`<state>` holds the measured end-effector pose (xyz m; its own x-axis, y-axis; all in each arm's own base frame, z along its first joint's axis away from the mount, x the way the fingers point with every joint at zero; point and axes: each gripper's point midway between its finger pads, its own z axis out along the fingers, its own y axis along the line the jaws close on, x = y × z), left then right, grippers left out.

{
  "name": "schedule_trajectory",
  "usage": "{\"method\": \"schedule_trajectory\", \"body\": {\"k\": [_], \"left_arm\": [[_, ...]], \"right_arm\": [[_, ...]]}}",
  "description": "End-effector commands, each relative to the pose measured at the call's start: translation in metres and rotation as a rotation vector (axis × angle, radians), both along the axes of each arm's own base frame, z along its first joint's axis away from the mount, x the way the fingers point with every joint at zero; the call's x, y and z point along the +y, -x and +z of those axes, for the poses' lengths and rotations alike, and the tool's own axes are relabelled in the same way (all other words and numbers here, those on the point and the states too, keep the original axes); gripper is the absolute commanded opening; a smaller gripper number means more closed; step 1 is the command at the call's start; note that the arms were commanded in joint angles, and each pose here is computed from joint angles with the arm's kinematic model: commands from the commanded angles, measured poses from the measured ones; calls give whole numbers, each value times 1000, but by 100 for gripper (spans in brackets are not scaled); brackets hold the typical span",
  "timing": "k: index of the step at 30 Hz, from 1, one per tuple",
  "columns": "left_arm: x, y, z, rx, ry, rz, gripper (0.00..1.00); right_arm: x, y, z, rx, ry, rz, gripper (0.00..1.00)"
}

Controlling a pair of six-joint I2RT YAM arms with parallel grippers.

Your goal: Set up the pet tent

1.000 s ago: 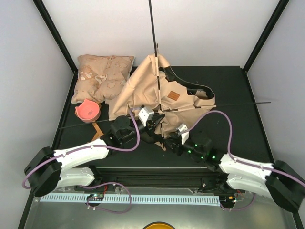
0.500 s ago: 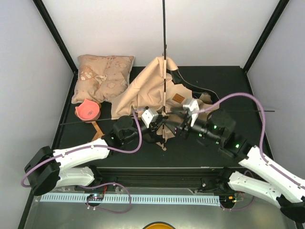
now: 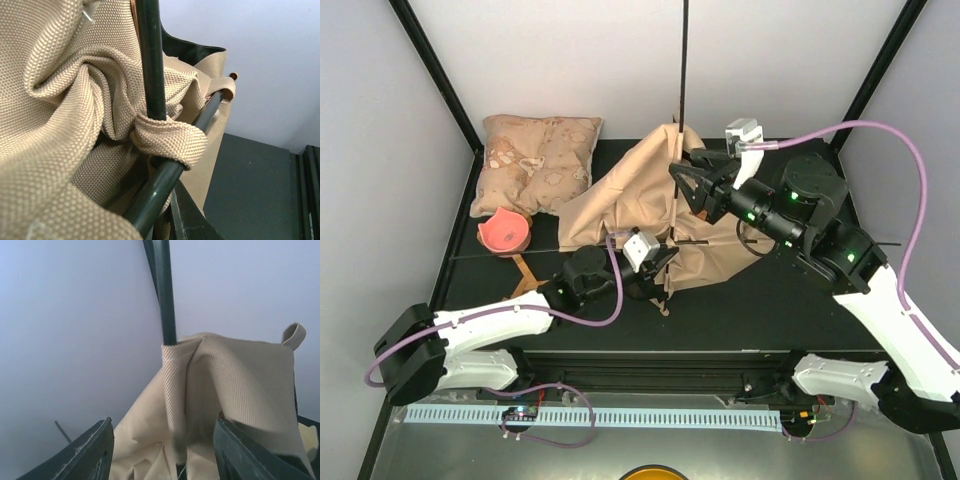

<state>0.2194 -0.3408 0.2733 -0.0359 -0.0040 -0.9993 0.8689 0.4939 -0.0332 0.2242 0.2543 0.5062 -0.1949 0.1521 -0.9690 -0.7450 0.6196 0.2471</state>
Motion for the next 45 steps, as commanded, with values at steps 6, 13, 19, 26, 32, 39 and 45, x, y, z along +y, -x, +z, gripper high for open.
{"method": "schedule_trajectory", "body": {"k": [6, 13, 19, 26, 32, 39, 45], "left_arm": [[-12, 1, -8, -29, -86, -5, 2], [-13, 4, -7, -41, -92, -3, 2], [-16, 0, 5, -58, -74, 26, 12], [-25, -22, 39, -52, -25, 123, 29], [-34, -33, 72, -99, 43, 183, 35], [-28, -26, 134, -213, 180, 212, 39], [-22, -19, 169, -257, 232, 214, 38]], "right_arm": [[-19, -29, 2, 30, 47, -196, 51], [-26, -28, 4, 5, 43, -216, 30], [-25, -20, 1, 4, 41, -181, 1], [-18, -15, -14, 64, 27, -131, 1], [-15, -12, -24, 110, 10, -109, 1], [-15, -12, -45, 153, 33, -115, 1], [-18, -12, -57, 166, 60, -123, 1]]}}
